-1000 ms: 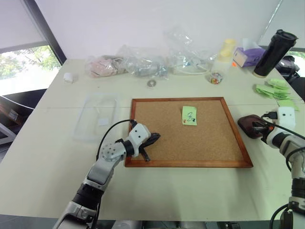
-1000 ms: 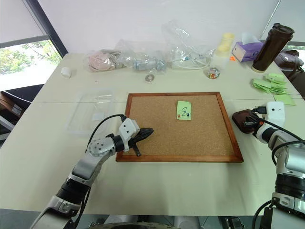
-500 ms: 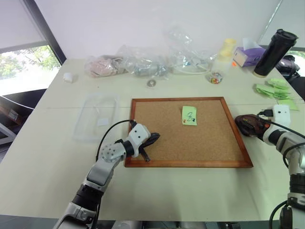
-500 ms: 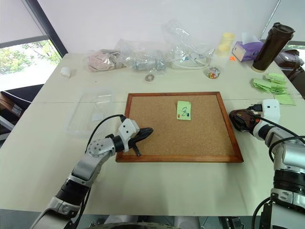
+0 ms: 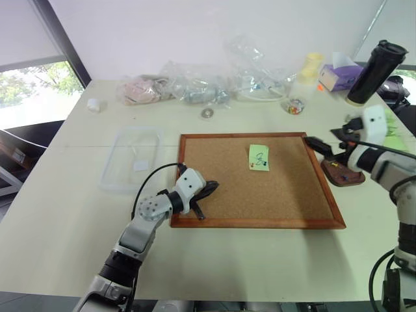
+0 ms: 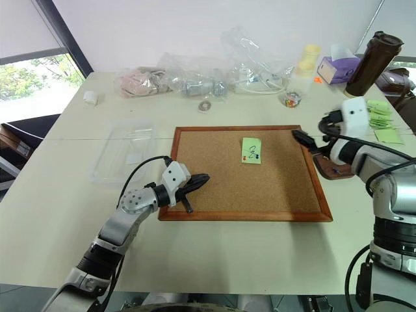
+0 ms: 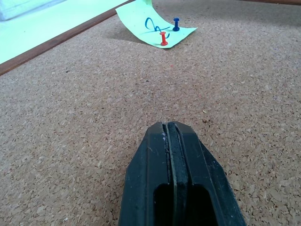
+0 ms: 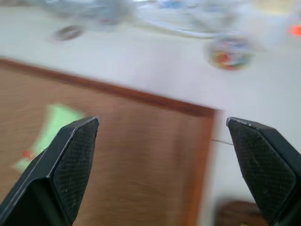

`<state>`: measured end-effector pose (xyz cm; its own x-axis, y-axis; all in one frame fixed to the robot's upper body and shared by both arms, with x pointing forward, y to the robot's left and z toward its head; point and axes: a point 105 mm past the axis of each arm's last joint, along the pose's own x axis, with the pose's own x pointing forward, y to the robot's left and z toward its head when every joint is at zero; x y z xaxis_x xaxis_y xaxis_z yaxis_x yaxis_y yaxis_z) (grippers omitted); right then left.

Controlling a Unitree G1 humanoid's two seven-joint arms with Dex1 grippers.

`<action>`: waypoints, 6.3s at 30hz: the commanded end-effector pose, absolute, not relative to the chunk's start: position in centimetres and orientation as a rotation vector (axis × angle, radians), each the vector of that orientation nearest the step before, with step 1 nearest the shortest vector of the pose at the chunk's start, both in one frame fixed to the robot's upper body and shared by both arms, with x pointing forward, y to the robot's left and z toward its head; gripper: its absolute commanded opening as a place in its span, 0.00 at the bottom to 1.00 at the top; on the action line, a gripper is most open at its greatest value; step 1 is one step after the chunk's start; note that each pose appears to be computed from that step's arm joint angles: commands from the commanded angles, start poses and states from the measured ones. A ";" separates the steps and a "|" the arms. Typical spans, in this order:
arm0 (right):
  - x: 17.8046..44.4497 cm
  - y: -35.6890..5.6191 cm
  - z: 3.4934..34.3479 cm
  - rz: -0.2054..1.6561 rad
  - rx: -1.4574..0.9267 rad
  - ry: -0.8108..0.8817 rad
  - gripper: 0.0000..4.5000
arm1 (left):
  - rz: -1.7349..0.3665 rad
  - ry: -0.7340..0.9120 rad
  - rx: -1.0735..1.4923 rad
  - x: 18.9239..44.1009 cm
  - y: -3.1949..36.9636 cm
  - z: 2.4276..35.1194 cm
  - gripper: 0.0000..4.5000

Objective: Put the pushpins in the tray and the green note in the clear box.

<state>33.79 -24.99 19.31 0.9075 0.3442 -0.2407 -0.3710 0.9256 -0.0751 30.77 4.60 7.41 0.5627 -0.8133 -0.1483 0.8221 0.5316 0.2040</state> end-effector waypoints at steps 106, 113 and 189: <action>32.1 -33.3 14.1 0.073 -0.015 0.312 0.99 | -0.963 0.124 0.262 30.0 4.6 4.9 0.00; 32.2 -33.3 13.9 0.069 -0.028 0.302 0.99 | -0.969 0.121 0.268 30.0 4.6 4.9 0.00; 29.5 -12.9 17.2 0.939 -0.364 0.193 0.00 | -1.084 0.096 0.176 29.7 6.9 10.1 0.00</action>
